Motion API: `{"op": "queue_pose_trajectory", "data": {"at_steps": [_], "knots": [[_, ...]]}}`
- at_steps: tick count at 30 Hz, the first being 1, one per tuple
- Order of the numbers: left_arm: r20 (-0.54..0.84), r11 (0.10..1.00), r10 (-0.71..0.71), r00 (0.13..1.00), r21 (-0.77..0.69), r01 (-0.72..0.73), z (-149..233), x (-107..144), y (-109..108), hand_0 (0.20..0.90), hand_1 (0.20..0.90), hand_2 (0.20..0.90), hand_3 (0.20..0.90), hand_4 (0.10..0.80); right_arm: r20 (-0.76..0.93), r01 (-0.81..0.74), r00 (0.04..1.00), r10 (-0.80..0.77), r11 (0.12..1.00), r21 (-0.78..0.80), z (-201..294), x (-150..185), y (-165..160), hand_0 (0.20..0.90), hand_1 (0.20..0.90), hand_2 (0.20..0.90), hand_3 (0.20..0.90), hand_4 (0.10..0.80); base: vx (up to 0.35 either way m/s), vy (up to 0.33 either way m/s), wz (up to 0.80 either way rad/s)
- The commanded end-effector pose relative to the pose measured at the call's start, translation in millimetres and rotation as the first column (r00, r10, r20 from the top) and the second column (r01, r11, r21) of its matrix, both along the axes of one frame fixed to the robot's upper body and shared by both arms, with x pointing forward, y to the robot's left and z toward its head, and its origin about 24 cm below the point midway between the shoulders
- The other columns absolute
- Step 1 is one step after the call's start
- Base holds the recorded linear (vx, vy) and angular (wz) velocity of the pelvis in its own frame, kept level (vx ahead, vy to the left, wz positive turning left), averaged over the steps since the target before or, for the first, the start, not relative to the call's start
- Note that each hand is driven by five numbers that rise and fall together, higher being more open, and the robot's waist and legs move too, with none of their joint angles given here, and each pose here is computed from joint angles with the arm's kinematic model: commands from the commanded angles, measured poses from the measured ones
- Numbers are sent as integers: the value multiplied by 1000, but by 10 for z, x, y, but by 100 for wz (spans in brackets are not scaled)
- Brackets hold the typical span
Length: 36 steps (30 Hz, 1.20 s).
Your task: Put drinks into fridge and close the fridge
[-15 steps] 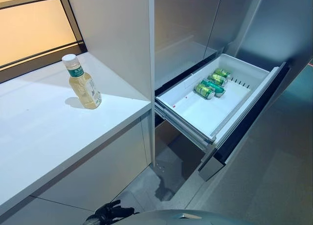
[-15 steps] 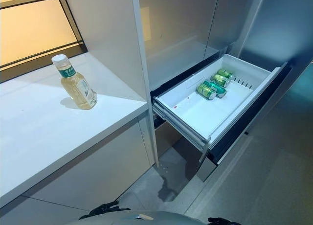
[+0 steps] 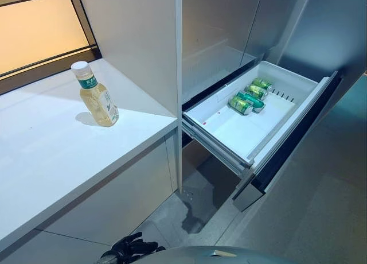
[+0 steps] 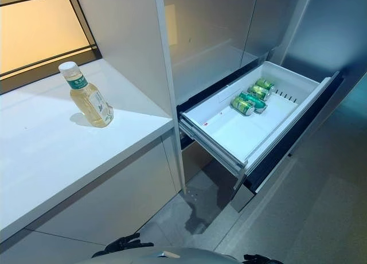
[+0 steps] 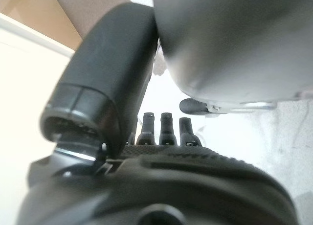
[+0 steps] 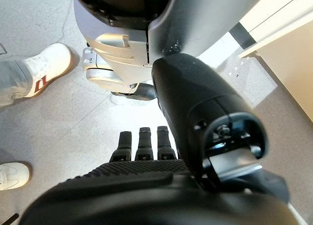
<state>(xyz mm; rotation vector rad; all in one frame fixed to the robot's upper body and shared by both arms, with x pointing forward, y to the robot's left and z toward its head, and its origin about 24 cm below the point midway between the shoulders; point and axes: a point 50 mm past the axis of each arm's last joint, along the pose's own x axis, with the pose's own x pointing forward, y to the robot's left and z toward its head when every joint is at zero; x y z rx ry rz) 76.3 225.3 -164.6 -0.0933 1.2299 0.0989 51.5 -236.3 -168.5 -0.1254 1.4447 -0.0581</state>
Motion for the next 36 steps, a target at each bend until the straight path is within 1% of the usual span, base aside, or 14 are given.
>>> {"op": "queue_pose_trajectory", "data": {"at_steps": [1, 6, 9, 11, 13, 14, 15, 16, 19, 21, 23, 26, 29, 36], "knots": [[109, 995, -80, 991, -48, 86, 40, 308, -200, 900, 900, 900, 900, 800, 16, -25, 1000, 24, 999, 22, -1, 140, 81, 900, 900, 900, 900, 800, 2, 0, 3], [162, 989, -136, 977, -43, 145, 70, 380, -224, 900, 900, 900, 900, 800, 15, -21, 1000, 21, 1000, 19, 1, 143, 74, 900, 900, 900, 900, 800, 0, 0, 0], [256, 970, -233, 938, -11, 244, 136, 522, -272, 900, 900, 900, 900, 800, 17, -26, 1000, 26, 999, 19, 4, 157, 71, 900, 900, 900, 900, 800, 0, 0, 0], [338, 941, -326, 883, 26, 338, 210, 657, -332, 900, 900, 900, 900, 800, 17, -35, 999, 34, 999, 17, 8, 172, 67, 900, 900, 900, 900, 800, 0, 0, 0], [399, 924, -363, 842, 39, 380, 281, 778, -379, 900, 900, 900, 900, 800, 19, -43, 999, 43, 999, 16, 11, 182, 65, 900, 900, 900, 900, 800, 0, 0, 0], [454, 904, -396, 798, 37, 427, 354, 886, -436, 900, 900, 900, 900, 800, 20, -51, 999, 51, 999, 15, 15, 191, 59, 900, 900, 900, 900, 800, 0, 0, 0], [471, 894, -409, 782, 37, 446, 380, 922, -458, 900, 900, 900, 900, 800, 21, -54, 998, 54, 998, 15, 17, 196, 55, 900, 900, 900, 900, 800, 0, 0, 0], [518, 867, -450, 728, 58, 495, 476, 1050, -519, 900, 900, 900, 900, 800, 23, -65, 998, 65, 998, 12, 29, 219, 27, 900, 900, 900, 900, 800, 0, 0, 0], [580, 820, -509, 636, 103, 563, 640, 1226, -585, 900, 900, 900, 900, 800, 30, -84, 996, 84, 996, 9, 47, 248, -16, 900, 900, 900, 900, 800, -37, 5, -3], [612, 785, -560, 558, 178, 593, 776, 1361, -625, 900, 900, 900, 900, 800, 36, -94, 995, 94, 996, 7, 59, 267, -46, 900, 900, 900, 900, 800, 0, 0, 0], [646, 761, -580, 497, 211, 614, 888, 1453, -665, 900, 900, 900, 900, 800, 38, -102, 994, 101, 995, 5, 67, 280, -68, 900, 900, 900, 900, 800, 0, 0, 0], [679, 739, -589, 438, 234, 632, 1014, 1547, -712, 900, 900, 900, 900, 800, 39, -106, 994, 106, 994, 2, 73, 285, -83, 900, 900, 900, 900, 800, 0, 0, 0], [738, 716, -570, 362, 229, 659, 1232, 1681, -794, 900, 900, 900, 900, 800, 36, -112, 993, 112, 994, -4, 83, 293, -119, 900, 900, 900, 900, 800, 0, 0, 0], [840, 684, -486, 241, 194, 703, 1685, 1882, -959, 900, 900, 900, 900, 800, 34, -119, 992, 119, 993, -18, 87, 315, -125, 900, 900, 900, 900, 800, -5, 7, 2]]}}
